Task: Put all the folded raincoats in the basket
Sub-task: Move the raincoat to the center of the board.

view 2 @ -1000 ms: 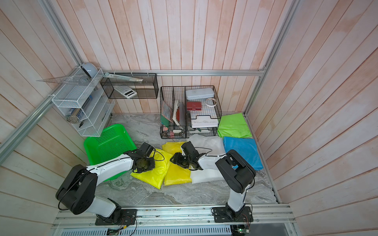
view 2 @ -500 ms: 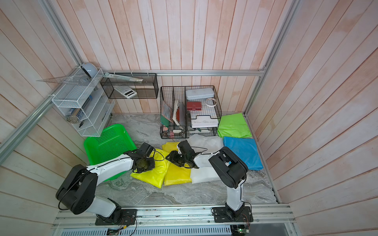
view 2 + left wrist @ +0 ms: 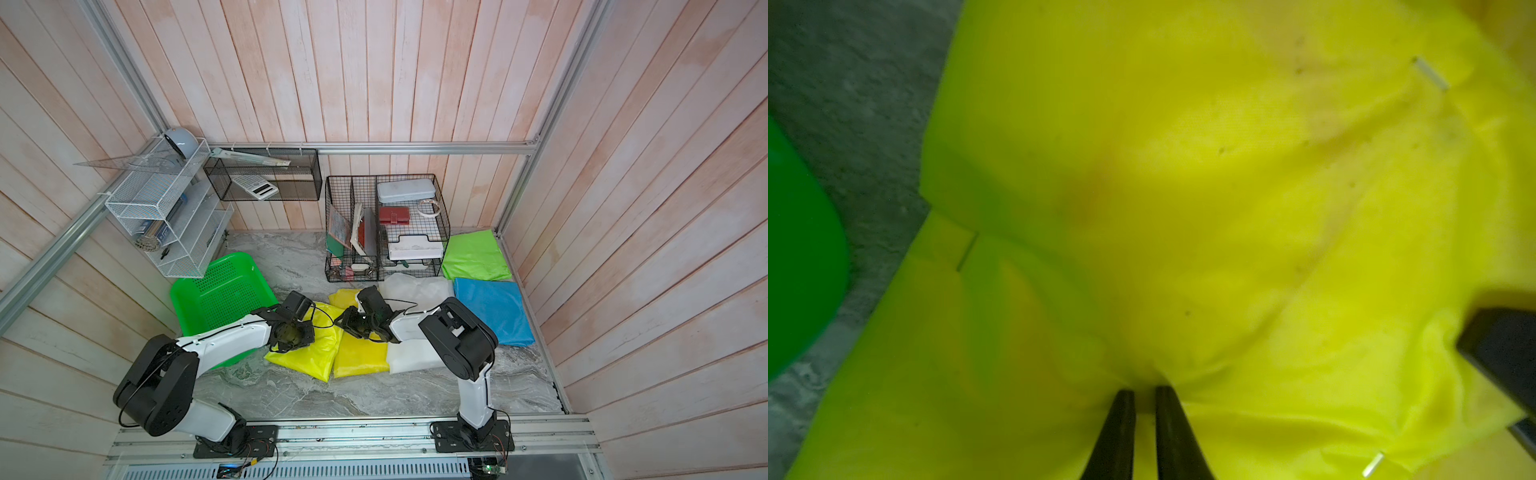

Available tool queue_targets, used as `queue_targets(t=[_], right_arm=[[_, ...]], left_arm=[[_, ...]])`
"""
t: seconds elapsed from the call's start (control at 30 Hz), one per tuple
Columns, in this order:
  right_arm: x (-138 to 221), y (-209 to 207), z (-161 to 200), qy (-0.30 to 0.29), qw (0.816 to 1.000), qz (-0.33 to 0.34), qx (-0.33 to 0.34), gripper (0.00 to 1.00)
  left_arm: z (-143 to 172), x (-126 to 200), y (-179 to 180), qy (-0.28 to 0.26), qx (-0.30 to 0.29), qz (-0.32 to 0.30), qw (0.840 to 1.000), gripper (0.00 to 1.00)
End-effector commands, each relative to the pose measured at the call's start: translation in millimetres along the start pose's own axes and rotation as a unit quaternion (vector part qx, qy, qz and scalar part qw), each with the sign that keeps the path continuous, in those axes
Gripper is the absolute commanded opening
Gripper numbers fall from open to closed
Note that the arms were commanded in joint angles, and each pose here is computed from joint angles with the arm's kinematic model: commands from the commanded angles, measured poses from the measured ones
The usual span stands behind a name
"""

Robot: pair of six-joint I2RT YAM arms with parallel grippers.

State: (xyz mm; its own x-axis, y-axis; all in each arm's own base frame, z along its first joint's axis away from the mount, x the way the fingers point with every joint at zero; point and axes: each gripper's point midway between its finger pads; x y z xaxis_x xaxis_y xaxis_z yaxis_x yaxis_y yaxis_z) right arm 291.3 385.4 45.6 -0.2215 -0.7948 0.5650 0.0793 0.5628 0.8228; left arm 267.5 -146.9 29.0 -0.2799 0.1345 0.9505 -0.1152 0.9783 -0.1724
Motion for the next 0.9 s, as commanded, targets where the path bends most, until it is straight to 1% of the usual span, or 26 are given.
queue_targets(t=[0.0,0.07,0.13,0.17,0.2,0.23,0.43,0.5,0.67,0.77,0.87], right_arm=[[-2,14,3,0.005,1.0,-0.02,0.023,0.33],[0,15,3,0.003,0.999,-0.019,0.031,0.26],[2,16,3,0.003,0.999,-0.017,0.04,0.15],[3,16,3,0.002,0.999,-0.016,0.043,0.1],[4,17,3,0.001,0.999,-0.016,0.046,0.04],[5,16,4,0.001,0.999,-0.015,0.049,0.0],[14,15,4,-0.004,0.997,-0.001,0.076,0.0],[18,16,5,-0.006,0.996,0.004,0.09,0.0],[34,7,7,-0.005,0.991,0.043,0.129,0.0],[47,-3,7,-0.001,0.989,0.062,0.134,0.0],[62,-13,5,0.003,0.989,0.07,0.128,0.0]], left_arm=[[15,-4,10,0.018,-0.002,-0.013,1.0,0.17],[12,0,7,0.01,0.0,-0.003,1.0,0.18],[7,7,4,-0.001,0.001,0.004,1.0,0.18],[6,10,3,-0.006,0.001,0.006,1.0,0.19],[4,13,3,-0.011,0.001,0.008,1.0,0.19],[1,17,1,-0.017,0.0,0.011,1.0,0.2],[-10,36,-3,-0.046,0.004,0.024,0.999,0.23],[-12,38,-3,-0.051,0.005,0.024,0.998,0.24],[-13,36,-8,-0.048,0.001,0.035,0.998,0.25],[-14,37,-16,-0.053,-0.002,0.056,0.997,0.26],[-15,38,-22,-0.055,-0.005,0.072,0.996,0.31]])
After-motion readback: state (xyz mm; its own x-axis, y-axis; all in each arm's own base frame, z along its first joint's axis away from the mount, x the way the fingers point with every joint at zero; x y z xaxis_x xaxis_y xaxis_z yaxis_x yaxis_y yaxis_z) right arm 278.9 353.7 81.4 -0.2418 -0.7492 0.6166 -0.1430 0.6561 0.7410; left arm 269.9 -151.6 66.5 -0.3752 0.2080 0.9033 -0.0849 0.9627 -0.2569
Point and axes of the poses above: each gripper's point midway between its finger pads, its own x axis back along the fingers, its own y axis along the line the jaws close on, z = x × y, and after that the axes turned 2 degrees about -x, right-handed
